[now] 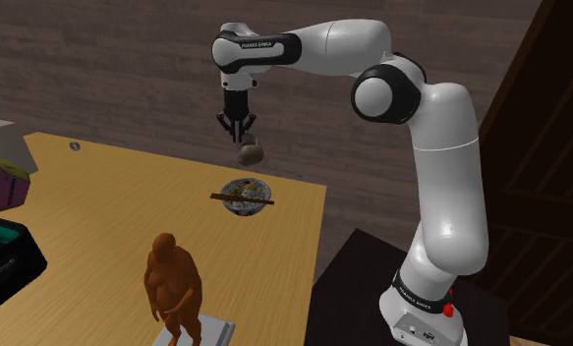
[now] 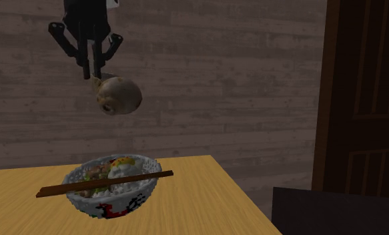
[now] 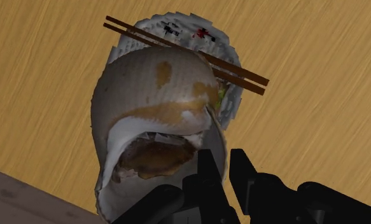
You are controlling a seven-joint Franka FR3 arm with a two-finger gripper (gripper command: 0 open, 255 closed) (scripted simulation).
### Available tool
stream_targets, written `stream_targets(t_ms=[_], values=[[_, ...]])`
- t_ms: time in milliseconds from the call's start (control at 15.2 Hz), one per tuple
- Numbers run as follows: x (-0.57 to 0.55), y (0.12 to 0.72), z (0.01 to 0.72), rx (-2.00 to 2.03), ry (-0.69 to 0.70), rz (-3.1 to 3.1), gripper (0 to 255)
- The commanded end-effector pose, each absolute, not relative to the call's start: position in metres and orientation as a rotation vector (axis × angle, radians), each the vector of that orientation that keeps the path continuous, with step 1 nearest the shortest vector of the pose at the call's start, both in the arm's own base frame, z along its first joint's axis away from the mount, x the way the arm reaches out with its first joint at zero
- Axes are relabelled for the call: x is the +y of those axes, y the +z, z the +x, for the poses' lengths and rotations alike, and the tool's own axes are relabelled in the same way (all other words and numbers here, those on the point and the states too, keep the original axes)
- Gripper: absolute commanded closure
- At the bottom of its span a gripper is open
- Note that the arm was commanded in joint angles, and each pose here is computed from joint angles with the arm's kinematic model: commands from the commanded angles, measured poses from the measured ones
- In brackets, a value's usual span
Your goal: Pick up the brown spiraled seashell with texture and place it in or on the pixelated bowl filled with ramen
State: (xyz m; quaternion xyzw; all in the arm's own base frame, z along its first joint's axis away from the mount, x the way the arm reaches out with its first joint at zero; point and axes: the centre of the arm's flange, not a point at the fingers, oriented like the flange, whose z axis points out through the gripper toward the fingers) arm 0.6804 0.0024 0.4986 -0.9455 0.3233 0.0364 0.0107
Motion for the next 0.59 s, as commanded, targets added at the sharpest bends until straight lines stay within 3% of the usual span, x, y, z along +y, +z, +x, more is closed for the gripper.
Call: stream_targets(t_ms=[0, 528], values=[[0.021, 0.504, 0.678, 1.011, 0.113, -2.95, 255], [0.021, 0.461, 0.678, 1.011, 0.113, -2.95, 255]])
